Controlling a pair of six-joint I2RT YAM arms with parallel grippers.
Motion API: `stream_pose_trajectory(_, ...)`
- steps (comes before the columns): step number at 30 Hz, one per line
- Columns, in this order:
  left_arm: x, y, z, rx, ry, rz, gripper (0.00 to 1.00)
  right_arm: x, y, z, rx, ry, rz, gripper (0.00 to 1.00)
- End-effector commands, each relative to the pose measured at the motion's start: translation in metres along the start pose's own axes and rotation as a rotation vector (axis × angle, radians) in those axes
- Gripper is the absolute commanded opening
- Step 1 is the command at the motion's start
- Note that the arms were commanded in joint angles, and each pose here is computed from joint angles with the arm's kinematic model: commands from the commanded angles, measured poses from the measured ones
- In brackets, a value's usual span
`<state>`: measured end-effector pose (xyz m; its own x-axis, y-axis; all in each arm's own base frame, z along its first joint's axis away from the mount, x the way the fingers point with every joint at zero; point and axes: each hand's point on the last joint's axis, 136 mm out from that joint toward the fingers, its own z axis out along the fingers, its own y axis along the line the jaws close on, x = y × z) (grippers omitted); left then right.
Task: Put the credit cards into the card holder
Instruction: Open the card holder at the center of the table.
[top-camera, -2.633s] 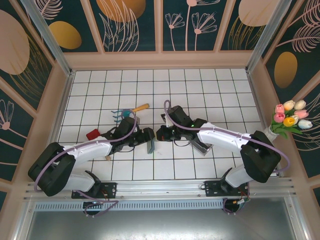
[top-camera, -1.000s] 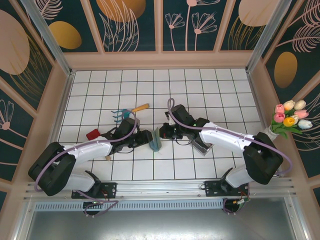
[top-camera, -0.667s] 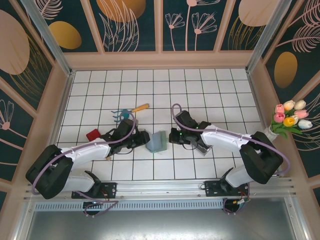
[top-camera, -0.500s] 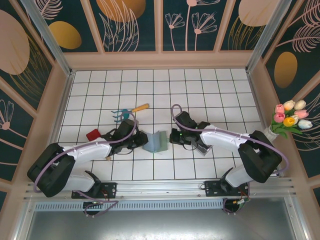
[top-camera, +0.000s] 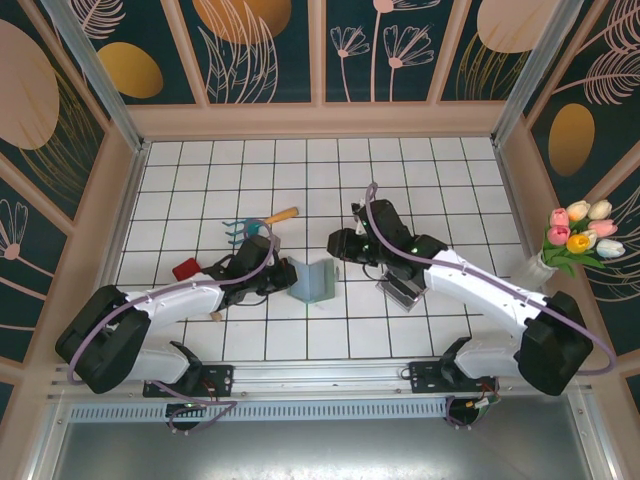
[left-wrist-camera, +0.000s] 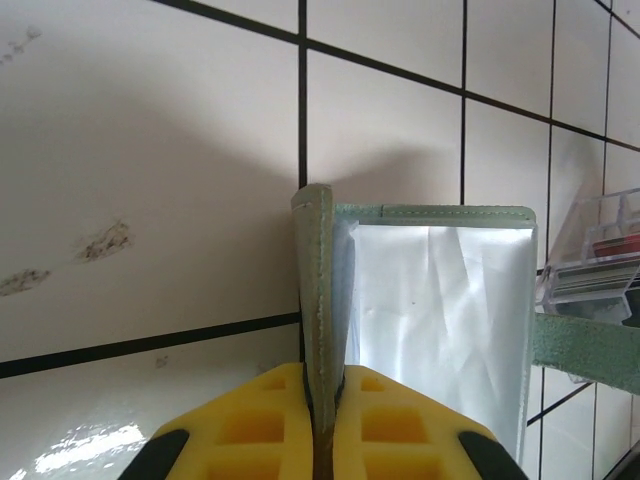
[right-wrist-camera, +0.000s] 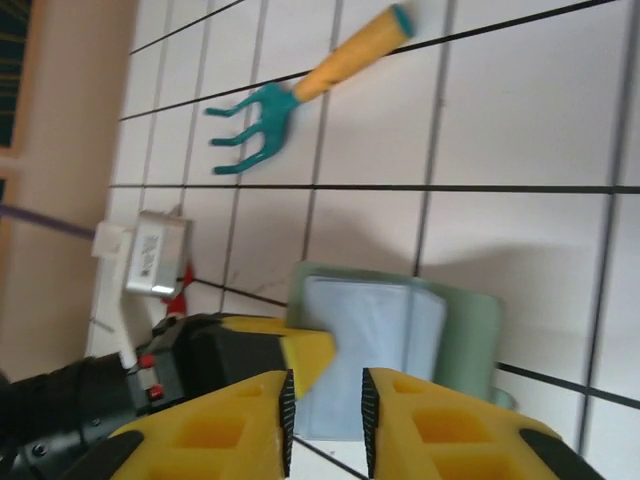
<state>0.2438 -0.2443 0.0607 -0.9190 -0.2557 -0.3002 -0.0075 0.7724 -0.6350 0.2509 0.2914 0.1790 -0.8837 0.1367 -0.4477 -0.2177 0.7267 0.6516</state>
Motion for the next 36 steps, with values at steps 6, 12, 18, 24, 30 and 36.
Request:
stream_pose_trajectory(6,-0.008,-0.018,-0.001,0.059,-0.015,0.008,0.03,0.040,0.016,0.059,-0.074,0.205,0.024,0.24)
stream_pose_trajectory(12,-0.004,-0.014,0.005,0.052,-0.001,0.003,0.04,0.064,-0.022,0.093,0.058,0.282,0.062,0.25)
stream_pose_trajectory(18,0.000,0.008,0.006,-0.026,-0.020,-0.019,0.14,0.085,-0.060,0.106,0.209,0.326,0.021,0.35)
stream_pose_trajectory(24,-0.004,0.043,-0.014,-0.165,-0.115,-0.083,0.40,0.104,-0.078,0.117,0.333,0.371,-0.039,0.49)
stream_pose_trajectory(30,-0.020,0.088,-0.079,-0.322,-0.390,-0.260,0.56,0.122,-0.115,0.118,0.646,0.360,-0.163,0.62)
stream_pose_trajectory(36,-0.028,0.107,-0.134,-0.268,-0.623,-0.404,0.58,0.144,-0.145,0.119,0.962,0.355,-0.377,0.78)
